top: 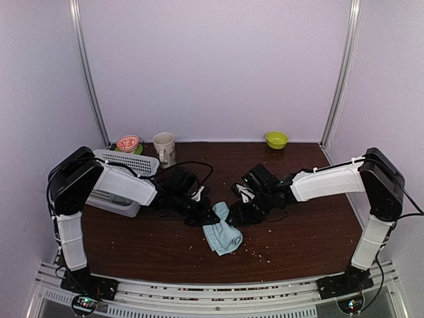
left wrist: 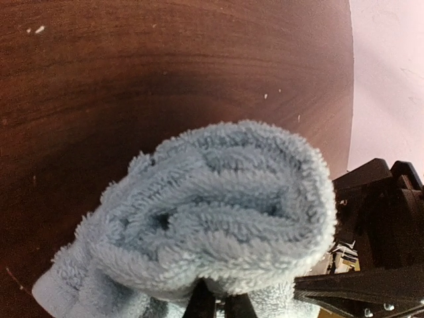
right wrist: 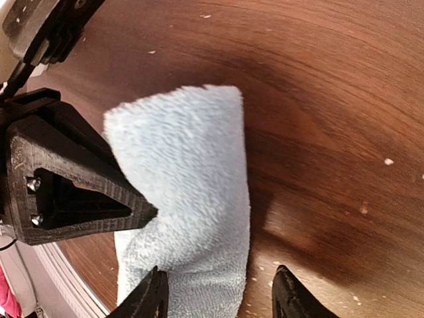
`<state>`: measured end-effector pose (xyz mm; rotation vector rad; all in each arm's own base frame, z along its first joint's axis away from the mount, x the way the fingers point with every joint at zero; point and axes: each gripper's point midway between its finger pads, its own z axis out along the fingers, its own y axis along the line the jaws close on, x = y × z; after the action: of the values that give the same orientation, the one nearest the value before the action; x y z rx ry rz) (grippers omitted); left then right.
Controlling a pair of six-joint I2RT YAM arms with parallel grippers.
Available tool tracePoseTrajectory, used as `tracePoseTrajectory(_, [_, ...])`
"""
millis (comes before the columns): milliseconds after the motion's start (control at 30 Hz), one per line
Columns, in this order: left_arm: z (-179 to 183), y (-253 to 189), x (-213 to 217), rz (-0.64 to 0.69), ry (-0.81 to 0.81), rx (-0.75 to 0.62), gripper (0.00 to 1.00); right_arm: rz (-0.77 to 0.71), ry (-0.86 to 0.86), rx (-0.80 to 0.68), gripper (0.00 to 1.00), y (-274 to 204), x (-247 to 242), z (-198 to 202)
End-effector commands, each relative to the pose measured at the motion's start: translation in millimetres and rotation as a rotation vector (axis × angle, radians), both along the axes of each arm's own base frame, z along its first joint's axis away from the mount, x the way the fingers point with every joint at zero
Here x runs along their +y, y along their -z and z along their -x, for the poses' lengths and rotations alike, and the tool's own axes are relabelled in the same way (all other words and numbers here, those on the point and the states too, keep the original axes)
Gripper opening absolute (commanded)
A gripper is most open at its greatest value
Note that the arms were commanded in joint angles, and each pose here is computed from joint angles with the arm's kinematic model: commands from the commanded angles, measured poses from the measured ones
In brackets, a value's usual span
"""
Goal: Roll the towels
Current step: Roll the towel at the center of the board.
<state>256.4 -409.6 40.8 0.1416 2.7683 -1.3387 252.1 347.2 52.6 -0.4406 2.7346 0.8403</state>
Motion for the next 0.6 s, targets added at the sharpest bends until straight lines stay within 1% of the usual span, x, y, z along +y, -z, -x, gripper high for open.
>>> tracePoseTrajectory(0, [7,5,19,-0.091,0.0,-0.005,0.08,0.032,-0.047,-0.03,0.54,-1,15,3])
tracePoseTrajectory(133, [10,-9,23,-0.084,0.005,-0.032,0.23,0.078,-0.059,-0.051,0.55,3,20,6])
tracePoseTrajectory(233, [13,-23,27,-0.078,0.015,-0.057,0.28,0.121,-0.065,-0.078,0.55,5,23,6])
tracePoseTrajectory(333, [17,-35,33,-0.084,0.031,-0.081,0.31,0.151,-0.071,-0.095,0.56,7,26,6])
tracePoseTrajectory(433, [19,-45,42,-0.109,0.042,-0.12,0.33,0.145,-0.059,-0.098,0.56,7,30,4])
tracePoseTrajectory(567, [18,-46,59,-0.191,0.033,-0.168,0.33,0.141,-0.047,-0.095,0.56,8,33,1])
